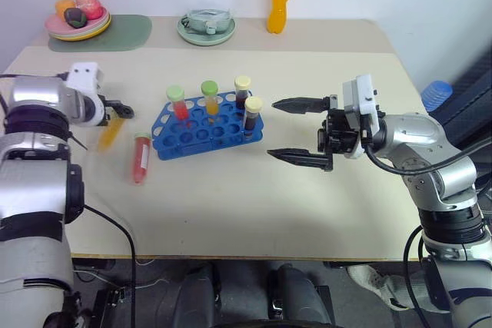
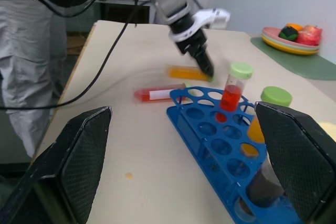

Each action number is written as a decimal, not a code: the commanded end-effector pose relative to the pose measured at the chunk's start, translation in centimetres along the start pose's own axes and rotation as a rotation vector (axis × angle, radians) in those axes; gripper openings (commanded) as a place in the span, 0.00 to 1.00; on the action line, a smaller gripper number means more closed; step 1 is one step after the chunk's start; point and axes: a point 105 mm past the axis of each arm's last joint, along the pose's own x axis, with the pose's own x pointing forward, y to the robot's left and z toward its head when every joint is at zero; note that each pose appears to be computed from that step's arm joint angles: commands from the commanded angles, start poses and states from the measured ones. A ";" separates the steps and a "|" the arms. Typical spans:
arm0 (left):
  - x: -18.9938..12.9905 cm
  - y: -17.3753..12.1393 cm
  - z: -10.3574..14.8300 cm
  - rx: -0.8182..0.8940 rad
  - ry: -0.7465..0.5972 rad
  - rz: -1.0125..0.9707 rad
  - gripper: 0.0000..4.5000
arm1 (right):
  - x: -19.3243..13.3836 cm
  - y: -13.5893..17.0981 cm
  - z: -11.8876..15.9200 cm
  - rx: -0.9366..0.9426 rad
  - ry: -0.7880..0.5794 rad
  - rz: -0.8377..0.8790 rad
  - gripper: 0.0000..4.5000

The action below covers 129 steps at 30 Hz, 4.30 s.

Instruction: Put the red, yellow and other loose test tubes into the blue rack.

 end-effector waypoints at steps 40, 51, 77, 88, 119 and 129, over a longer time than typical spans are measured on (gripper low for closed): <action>-15.5 -4.3 -0.8 0.186 -0.810 -0.682 0.17 | -3.1 1.4 -1.9 0.078 0.030 -0.166 1.00; -13.9 -13.3 -1.0 0.284 -1.105 -0.839 0.17 | -4.1 1.6 -2.5 0.141 0.034 -0.216 1.00; -4.0 -20.2 -4.4 0.417 -1.261 -0.669 0.17 | -6.7 2.9 -0.4 0.155 0.129 -0.326 1.00; -3.2 -22.1 -4.8 0.377 -1.262 -0.741 0.17 | -6.9 2.8 0.3 0.149 0.141 -0.345 1.00; -11.4 -10.9 1.0 -0.112 -1.128 -0.566 0.90 | -4.9 2.0 -2.9 0.171 0.040 -0.273 1.00; -12.4 -3.4 -3.6 -0.356 -0.572 -0.204 0.90 | -2.6 1.2 -4.8 0.202 -0.012 -0.155 1.00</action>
